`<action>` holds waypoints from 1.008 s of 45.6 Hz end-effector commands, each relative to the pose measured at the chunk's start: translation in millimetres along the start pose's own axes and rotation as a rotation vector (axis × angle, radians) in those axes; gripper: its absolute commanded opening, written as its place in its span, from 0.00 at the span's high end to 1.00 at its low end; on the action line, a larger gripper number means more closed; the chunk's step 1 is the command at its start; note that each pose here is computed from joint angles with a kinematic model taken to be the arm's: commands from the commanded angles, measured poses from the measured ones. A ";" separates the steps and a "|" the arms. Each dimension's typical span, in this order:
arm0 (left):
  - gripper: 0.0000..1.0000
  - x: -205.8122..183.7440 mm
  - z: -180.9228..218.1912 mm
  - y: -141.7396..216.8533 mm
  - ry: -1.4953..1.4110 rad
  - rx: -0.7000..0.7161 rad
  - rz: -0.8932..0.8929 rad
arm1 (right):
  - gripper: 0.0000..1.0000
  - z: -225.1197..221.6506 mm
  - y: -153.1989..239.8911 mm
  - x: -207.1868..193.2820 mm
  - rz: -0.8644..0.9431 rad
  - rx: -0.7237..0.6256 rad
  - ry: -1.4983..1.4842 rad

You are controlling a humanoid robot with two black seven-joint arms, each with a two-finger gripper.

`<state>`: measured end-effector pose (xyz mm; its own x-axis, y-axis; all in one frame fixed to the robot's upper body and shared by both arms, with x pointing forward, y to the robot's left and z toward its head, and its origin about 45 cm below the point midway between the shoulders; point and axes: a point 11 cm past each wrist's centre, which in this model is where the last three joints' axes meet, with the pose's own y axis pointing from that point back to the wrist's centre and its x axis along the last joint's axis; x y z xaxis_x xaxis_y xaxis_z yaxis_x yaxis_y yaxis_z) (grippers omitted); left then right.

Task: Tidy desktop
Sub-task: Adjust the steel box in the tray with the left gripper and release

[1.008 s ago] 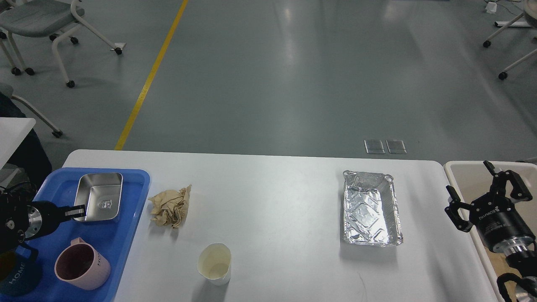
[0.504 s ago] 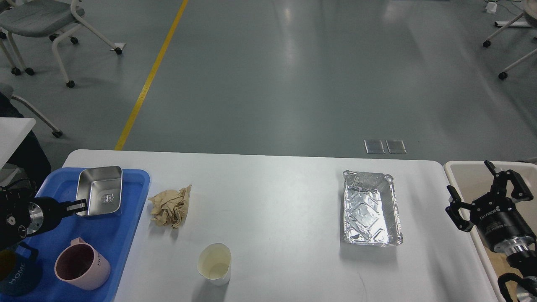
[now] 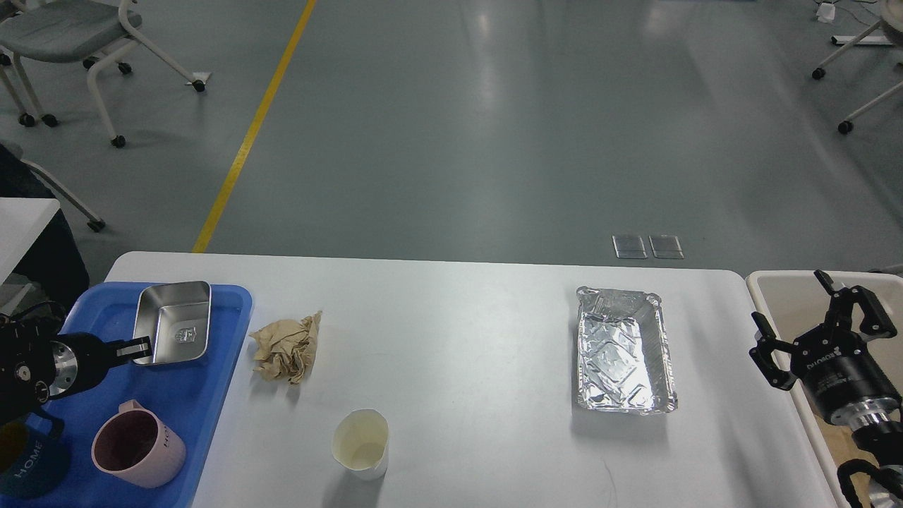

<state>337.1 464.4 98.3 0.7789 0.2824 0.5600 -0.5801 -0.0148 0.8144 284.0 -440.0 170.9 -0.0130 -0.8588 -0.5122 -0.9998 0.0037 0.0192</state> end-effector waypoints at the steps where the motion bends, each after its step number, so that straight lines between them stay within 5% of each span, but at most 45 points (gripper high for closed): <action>1: 0.04 -1.3 0.1 -0.4 -0.001 0.000 -0.002 | 0.00 -0.2 -0.2 -0.1 0.000 0.001 0.000; 46: 0.04 2.1 0.9 0.1 0.001 -0.001 0.008 | 0.00 -0.3 -1.7 -1.5 -0.004 0.004 -0.003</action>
<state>338.4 464.5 99.3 0.7753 0.2814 0.5655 -0.5853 -0.0166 0.8107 285.6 -438.8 171.9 -0.0096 -0.8574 -0.5146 -0.9999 0.0027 0.0142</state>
